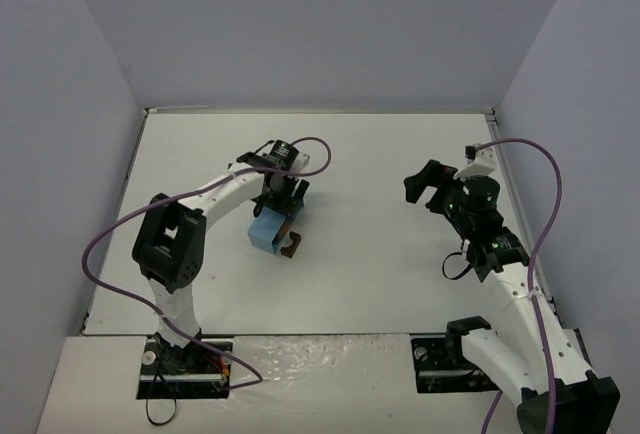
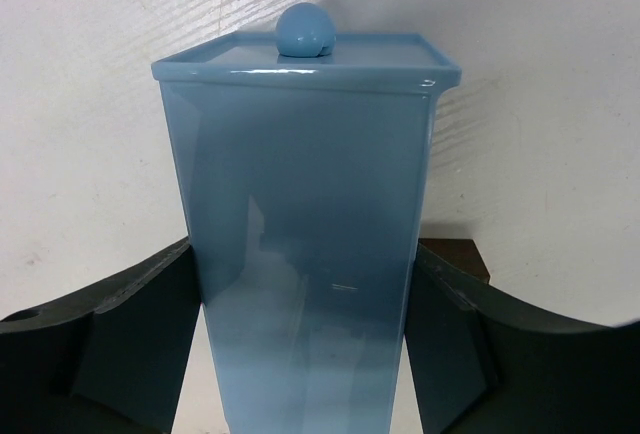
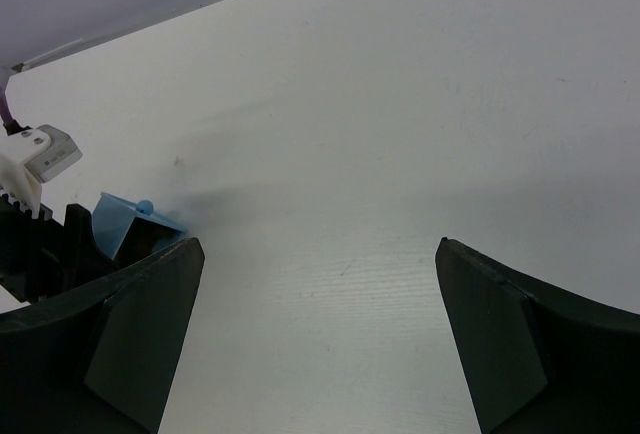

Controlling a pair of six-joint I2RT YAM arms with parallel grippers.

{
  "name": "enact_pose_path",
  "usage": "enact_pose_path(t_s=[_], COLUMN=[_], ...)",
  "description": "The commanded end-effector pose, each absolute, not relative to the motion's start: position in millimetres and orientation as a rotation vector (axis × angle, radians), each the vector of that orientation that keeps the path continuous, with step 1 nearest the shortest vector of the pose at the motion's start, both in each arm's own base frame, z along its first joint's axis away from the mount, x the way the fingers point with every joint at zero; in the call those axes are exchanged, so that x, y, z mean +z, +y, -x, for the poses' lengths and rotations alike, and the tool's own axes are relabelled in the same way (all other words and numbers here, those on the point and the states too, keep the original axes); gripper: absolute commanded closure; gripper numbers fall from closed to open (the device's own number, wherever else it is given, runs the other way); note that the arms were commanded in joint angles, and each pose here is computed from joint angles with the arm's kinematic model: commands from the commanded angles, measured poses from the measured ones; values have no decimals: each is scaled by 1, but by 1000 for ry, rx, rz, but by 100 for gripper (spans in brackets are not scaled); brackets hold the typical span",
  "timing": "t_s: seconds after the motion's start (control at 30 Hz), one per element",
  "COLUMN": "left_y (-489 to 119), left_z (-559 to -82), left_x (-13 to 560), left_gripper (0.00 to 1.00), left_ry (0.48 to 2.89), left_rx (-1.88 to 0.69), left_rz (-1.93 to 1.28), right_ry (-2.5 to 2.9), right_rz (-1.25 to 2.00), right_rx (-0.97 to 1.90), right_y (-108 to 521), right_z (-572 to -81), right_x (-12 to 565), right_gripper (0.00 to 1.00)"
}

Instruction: Build the wood block tower

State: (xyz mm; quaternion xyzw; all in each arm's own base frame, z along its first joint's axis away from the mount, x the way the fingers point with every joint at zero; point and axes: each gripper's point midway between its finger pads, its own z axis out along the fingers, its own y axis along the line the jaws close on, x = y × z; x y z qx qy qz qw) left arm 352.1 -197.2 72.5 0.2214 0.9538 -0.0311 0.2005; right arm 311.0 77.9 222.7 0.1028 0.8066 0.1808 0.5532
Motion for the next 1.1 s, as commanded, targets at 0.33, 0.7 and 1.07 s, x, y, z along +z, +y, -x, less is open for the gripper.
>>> enact_pose_path(t_s=[0.33,0.7,1.07], left_y=[-165,-181,-185], left_z=[-364,-365,-362], left_x=[121,135,144], left_gripper=[100,100,100], left_ry=[2514,2420,2372], left_rx=[340,561,718], left_rz=[-421,-348,-318], right_ry=[1818,1911,1870], right_rz=[-221,-270,-286], right_rx=[408,240,261], right_y=[72,44,40], right_z=[-302,-277,-256], right_x=[253,238,234], right_gripper=[0,0,0])
